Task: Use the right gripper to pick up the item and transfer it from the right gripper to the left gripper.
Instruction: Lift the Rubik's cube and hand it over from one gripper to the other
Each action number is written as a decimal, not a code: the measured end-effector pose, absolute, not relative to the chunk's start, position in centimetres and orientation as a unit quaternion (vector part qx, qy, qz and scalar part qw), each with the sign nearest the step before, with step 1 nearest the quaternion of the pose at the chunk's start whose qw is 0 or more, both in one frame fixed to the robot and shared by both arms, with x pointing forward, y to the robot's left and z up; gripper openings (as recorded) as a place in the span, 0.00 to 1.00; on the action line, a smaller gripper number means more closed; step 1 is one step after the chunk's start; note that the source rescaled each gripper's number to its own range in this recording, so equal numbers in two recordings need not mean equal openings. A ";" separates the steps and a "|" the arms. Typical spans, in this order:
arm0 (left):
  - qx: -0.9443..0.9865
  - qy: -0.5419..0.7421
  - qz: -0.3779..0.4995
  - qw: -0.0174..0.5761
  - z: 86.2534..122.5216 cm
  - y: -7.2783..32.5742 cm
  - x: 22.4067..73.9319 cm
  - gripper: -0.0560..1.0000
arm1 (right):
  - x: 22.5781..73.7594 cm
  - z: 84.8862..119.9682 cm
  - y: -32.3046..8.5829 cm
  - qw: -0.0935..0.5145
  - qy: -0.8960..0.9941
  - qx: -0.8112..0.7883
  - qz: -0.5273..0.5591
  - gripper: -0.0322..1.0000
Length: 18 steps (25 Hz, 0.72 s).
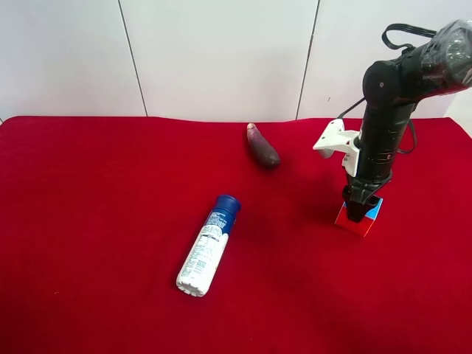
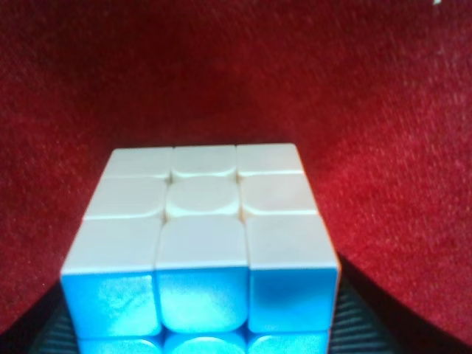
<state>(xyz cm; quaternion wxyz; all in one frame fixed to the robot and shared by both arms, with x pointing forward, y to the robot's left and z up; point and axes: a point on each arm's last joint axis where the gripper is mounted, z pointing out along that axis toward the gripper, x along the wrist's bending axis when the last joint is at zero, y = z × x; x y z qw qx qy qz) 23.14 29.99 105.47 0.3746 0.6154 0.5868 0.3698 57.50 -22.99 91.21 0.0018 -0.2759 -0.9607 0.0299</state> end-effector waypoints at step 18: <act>0.615 0.587 0.370 0.375 105.5 30.0 23.1 1.00 | 55.0 100.8 -20.7 -0.092 -0.955 -0.271 -0.078 0.03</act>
